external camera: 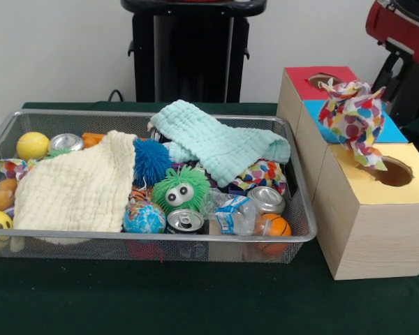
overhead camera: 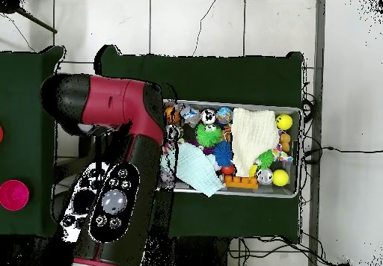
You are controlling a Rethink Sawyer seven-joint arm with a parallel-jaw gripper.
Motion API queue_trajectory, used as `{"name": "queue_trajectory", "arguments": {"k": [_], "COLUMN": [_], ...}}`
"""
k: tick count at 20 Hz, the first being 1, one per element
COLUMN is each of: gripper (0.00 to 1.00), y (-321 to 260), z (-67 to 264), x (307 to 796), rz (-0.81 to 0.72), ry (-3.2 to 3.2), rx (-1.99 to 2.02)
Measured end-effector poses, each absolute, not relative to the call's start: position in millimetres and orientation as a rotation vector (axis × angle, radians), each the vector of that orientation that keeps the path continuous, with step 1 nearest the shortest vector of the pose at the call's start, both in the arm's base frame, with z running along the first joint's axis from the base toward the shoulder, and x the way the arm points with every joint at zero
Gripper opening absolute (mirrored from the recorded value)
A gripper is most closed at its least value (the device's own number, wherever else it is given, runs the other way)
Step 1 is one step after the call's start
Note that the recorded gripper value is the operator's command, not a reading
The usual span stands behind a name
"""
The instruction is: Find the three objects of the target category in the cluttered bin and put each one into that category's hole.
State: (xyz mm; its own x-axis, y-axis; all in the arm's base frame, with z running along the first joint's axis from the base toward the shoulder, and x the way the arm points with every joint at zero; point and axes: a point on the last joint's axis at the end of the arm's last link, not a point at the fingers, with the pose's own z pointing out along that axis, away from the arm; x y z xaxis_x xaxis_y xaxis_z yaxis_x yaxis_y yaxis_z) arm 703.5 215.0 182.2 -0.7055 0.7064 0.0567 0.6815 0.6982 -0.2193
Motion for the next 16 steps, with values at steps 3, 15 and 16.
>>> {"name": "queue_trajectory", "arguments": {"k": [3, 15, 16], "gripper": [0.0, 0.0, 0.0], "y": [219.3, 251.3, 254.1], "z": [183.5, 185.1, 185.5], "x": [709.6, 726.0, 727.1], "rz": [0.262, 0.211, 0.209], "ry": [-2.781, -2.758, -2.752], "rx": [-1.134, -1.152, -1.156]}}
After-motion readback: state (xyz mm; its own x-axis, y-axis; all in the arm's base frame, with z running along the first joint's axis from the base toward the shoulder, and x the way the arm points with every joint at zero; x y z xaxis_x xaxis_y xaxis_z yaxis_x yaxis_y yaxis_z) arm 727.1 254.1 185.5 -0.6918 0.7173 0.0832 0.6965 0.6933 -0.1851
